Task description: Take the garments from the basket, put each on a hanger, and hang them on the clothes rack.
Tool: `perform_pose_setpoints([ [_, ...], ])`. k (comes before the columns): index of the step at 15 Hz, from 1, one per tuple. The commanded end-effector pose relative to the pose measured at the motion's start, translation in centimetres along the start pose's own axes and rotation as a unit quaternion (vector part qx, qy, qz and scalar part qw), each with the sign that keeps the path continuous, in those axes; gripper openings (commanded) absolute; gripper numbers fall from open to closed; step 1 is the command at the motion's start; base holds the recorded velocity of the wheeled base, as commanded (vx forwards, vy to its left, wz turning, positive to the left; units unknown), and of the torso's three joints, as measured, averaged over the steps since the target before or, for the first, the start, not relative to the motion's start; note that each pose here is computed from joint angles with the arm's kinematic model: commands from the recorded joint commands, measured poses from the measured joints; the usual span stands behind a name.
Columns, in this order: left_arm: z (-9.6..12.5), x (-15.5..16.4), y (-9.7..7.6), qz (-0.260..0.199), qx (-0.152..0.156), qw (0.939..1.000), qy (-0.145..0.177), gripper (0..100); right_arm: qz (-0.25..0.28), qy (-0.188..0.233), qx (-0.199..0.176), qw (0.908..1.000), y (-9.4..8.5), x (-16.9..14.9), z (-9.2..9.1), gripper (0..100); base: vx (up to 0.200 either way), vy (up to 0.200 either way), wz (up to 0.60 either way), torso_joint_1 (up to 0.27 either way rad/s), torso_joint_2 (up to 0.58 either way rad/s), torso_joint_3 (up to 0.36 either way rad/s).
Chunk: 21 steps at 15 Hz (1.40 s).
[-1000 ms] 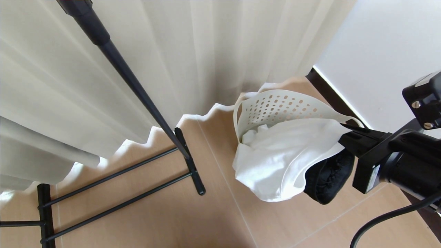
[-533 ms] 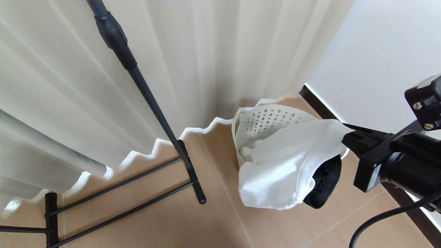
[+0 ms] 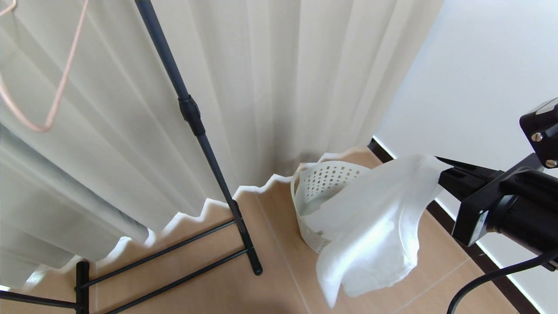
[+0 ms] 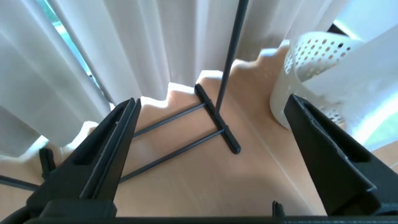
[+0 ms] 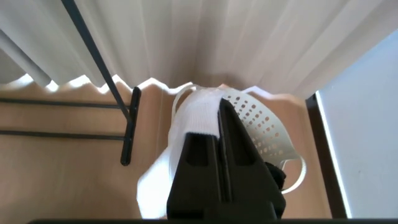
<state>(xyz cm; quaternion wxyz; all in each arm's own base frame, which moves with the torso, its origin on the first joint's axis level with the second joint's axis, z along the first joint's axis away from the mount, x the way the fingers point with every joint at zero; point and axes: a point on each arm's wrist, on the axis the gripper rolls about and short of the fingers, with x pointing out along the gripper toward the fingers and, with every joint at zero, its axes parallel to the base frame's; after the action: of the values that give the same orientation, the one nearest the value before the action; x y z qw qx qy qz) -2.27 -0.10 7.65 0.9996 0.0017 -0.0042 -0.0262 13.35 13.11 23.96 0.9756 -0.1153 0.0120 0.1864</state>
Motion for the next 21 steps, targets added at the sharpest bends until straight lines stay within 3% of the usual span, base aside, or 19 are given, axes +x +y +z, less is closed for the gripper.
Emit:
perform_pose_setpoints([
  [1,0.01,0.01,0.0,0.0,0.0,1.0,0.0,100,0.005,-0.008,0.003,1.0,-0.19,-0.37,0.23,0,0.0,0.0,0.0,0.159,-0.5,-0.139],
  [21,0.01,0.01,0.0,0.0,0.0,1.0,0.0,100,0.002,0.004,0.0,1.0,-0.65,0.11,-0.42,0,0.0,0.0,0.0,0.208,-0.52,-0.121],
])
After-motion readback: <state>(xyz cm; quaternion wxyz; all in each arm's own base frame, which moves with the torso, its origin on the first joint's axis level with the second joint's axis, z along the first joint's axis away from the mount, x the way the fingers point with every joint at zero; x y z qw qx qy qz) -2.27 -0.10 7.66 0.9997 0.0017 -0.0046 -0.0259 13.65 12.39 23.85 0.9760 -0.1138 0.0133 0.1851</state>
